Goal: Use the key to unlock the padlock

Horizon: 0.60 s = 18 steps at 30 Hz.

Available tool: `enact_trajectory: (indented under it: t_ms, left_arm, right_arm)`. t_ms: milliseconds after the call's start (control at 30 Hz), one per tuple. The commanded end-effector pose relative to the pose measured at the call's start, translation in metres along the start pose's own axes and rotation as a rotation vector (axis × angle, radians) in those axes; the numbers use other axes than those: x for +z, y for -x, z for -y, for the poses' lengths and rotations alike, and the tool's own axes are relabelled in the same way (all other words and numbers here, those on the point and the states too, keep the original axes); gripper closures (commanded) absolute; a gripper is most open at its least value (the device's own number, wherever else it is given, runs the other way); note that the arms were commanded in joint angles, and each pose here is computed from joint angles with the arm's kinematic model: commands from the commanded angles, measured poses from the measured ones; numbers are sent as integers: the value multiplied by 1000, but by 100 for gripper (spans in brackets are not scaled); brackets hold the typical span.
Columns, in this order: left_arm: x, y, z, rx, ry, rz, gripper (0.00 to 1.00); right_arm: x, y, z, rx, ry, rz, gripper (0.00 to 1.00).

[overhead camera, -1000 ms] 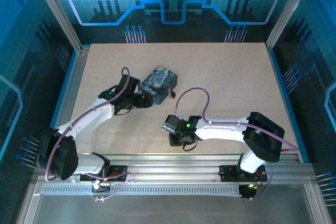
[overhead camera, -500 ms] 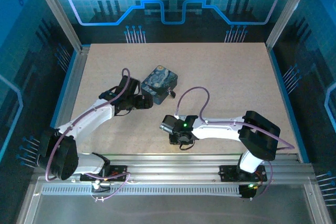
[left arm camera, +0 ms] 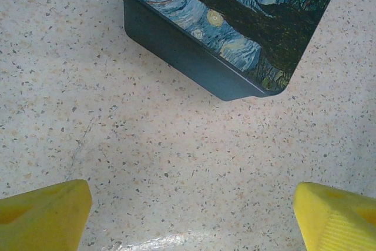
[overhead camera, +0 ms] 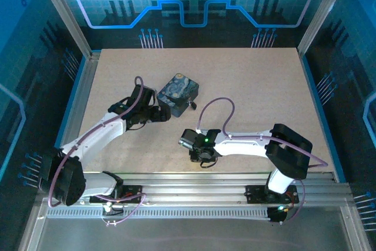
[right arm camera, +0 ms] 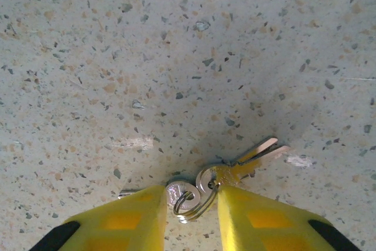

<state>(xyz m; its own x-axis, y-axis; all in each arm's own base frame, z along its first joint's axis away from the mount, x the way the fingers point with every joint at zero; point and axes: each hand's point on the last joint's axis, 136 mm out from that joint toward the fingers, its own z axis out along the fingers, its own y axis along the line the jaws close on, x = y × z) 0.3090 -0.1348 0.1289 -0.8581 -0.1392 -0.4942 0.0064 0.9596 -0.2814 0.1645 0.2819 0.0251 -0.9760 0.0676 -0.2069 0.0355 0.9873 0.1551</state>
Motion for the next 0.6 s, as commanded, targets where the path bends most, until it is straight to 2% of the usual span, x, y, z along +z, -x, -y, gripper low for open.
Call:
enact_trajectory:
  t_ms: [0,100,300,400,567]
  left_arm:
    - [-9,-1,1,29,5,0,10]
    - [-11,0,1,30,7,2,10]
    - [-16,4,4,28,-3,11,10]
    - [-14,0,9,20,-30,-6,10]
    - [-10,-11,18,39,-39,-38,11]
  right_arm:
    - [4,3,6,36,-32,15,74]
    - [5,3,9,36,-36,14,79]
    - [4,5,13,29,-46,21,82]
    - [4,8,15,19,-47,22,87]
    - [3,14,19,-34,-36,20,89]
